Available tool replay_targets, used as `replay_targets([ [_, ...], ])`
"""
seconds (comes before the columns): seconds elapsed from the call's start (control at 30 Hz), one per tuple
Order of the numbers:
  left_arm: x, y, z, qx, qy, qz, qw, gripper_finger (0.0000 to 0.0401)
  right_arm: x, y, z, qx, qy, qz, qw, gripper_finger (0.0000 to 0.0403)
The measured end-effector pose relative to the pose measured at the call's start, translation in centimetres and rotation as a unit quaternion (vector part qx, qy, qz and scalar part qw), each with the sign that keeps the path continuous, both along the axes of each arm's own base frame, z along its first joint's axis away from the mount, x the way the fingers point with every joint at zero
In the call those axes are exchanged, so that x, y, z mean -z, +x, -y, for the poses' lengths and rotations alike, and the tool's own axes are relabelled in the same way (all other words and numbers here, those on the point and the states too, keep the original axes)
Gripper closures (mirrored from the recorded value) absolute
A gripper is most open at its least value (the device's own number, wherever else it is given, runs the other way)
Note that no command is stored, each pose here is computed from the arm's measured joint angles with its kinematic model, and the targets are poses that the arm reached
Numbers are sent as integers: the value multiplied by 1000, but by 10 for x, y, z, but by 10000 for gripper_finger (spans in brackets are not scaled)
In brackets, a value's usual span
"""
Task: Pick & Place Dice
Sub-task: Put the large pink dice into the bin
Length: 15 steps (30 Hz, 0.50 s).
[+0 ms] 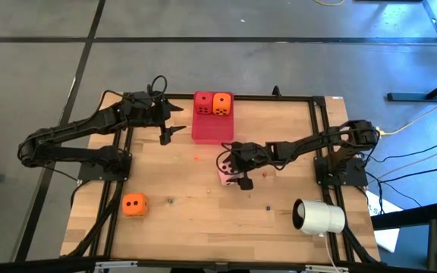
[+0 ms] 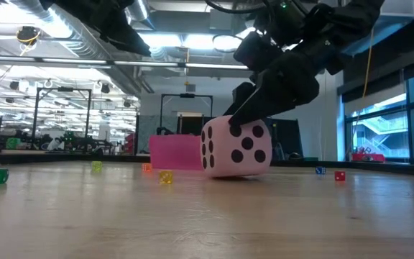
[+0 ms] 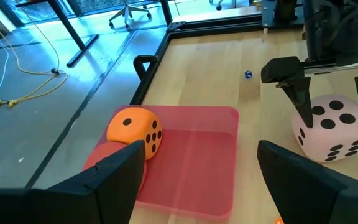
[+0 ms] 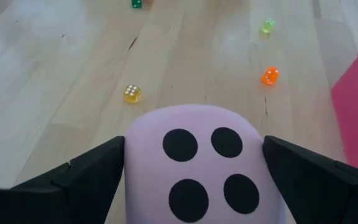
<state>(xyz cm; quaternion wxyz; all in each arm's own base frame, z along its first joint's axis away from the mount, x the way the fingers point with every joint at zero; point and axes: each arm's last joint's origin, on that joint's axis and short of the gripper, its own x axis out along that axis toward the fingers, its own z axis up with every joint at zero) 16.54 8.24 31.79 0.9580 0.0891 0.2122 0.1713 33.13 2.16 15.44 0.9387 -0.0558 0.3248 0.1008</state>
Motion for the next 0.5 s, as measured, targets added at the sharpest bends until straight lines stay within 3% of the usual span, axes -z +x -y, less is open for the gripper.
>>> replay_targets([
  [0.5,0,0,0,0,0,0,1000,95,0,0,0,11,-2,-2,1000,6],
])
